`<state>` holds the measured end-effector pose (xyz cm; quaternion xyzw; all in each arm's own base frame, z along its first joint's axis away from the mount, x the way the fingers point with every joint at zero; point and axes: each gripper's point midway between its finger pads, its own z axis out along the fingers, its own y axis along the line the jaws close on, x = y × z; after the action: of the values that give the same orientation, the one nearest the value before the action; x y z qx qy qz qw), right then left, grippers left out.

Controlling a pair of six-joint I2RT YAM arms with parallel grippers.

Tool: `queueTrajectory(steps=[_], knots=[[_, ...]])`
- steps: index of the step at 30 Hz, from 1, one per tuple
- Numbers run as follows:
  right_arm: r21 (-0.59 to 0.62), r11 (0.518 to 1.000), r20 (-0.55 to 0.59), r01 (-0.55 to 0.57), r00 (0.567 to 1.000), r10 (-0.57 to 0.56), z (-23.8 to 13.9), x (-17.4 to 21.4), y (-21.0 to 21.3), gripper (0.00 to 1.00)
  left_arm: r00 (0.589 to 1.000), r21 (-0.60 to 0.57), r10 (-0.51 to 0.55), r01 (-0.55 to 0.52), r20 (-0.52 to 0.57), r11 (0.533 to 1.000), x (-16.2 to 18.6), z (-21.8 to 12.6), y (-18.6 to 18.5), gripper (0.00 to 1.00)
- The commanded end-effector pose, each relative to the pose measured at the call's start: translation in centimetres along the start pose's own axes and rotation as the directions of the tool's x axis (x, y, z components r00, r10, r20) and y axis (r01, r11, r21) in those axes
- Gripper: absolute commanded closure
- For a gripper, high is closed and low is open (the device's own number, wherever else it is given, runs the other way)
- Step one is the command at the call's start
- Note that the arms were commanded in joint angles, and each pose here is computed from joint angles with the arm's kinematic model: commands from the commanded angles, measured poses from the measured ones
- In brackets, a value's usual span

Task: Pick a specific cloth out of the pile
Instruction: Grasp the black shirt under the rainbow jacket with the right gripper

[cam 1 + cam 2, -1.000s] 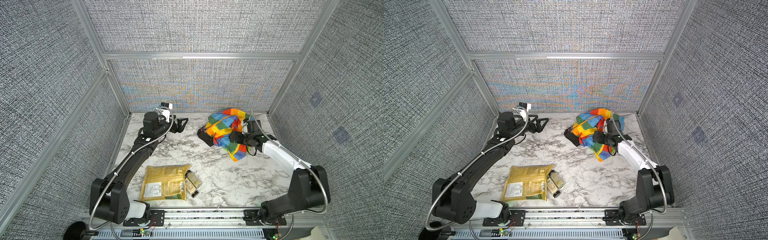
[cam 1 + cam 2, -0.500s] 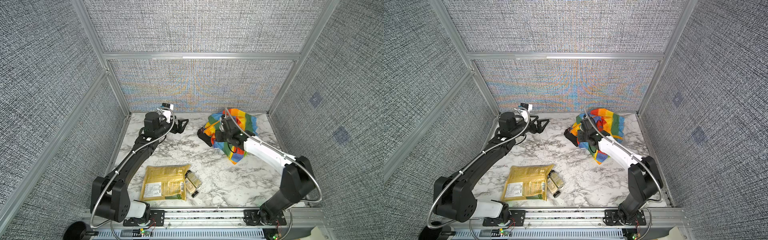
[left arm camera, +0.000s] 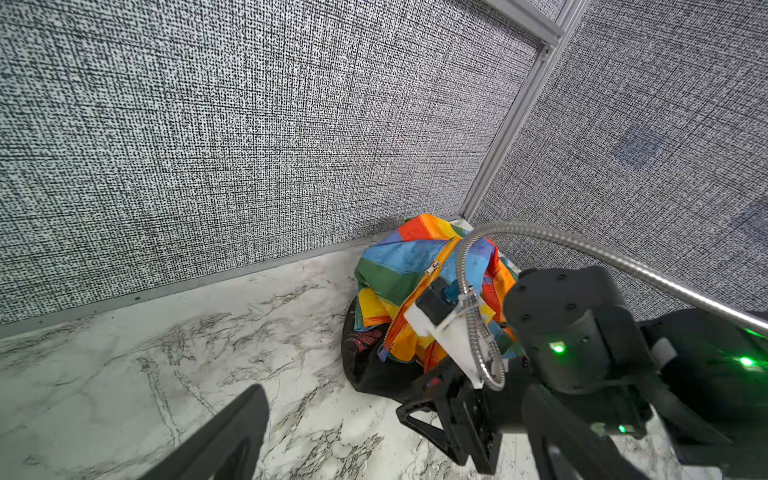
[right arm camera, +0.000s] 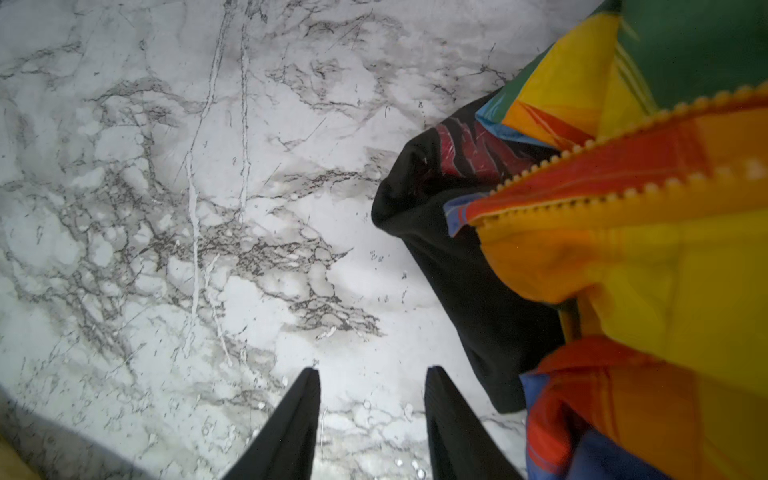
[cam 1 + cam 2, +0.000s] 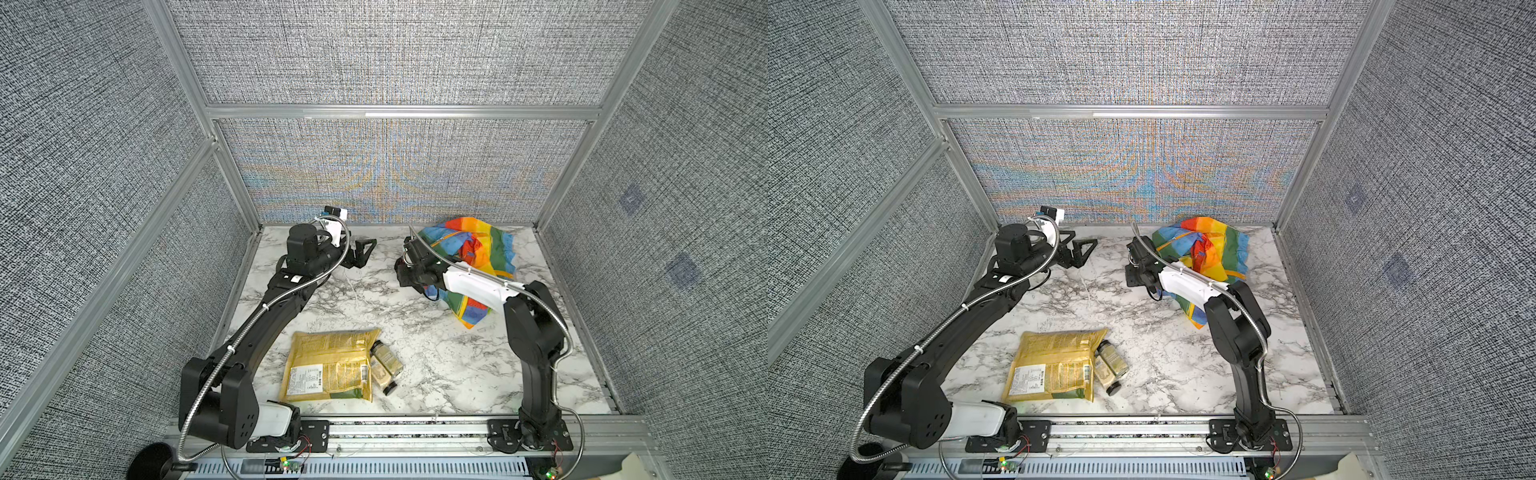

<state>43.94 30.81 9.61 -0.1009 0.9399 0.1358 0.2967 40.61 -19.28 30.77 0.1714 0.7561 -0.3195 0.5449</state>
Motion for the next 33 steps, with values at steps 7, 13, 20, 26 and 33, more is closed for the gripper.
queueTrajectory(steps=[7,13,20,26,33], knots=[[0.036,0.997,0.001,-0.068,0.998,0.068,3.8,-1.8,0.3,0.53,1.000,0.025,0.011,-0.011,0.015,1.000,-0.7,0.1,-0.4,0.01],[0.142,0.983,0.007,-0.112,0.994,0.112,5.5,-2.6,-1.6,0.40,1.000,0.030,0.012,-0.013,0.017,0.999,-0.7,0.1,-0.6,0.01],[0.205,0.967,-0.014,-0.150,0.988,0.156,7.4,-2.1,-4.0,0.37,1.000,0.040,0.008,-0.009,0.016,0.999,-0.7,0.2,-0.7,0.01],[0.222,0.963,-0.013,-0.152,0.987,0.159,8.0,-1.9,-4.7,0.54,1.000,0.044,0.007,-0.007,0.015,0.999,-0.7,0.2,-0.7,0.01],[0.162,0.978,0.038,-0.133,0.991,0.129,5.7,-3.1,-3.2,0.83,1.000,0.042,0.006,-0.006,0.014,0.999,-0.7,0.2,-0.7,0.01]])
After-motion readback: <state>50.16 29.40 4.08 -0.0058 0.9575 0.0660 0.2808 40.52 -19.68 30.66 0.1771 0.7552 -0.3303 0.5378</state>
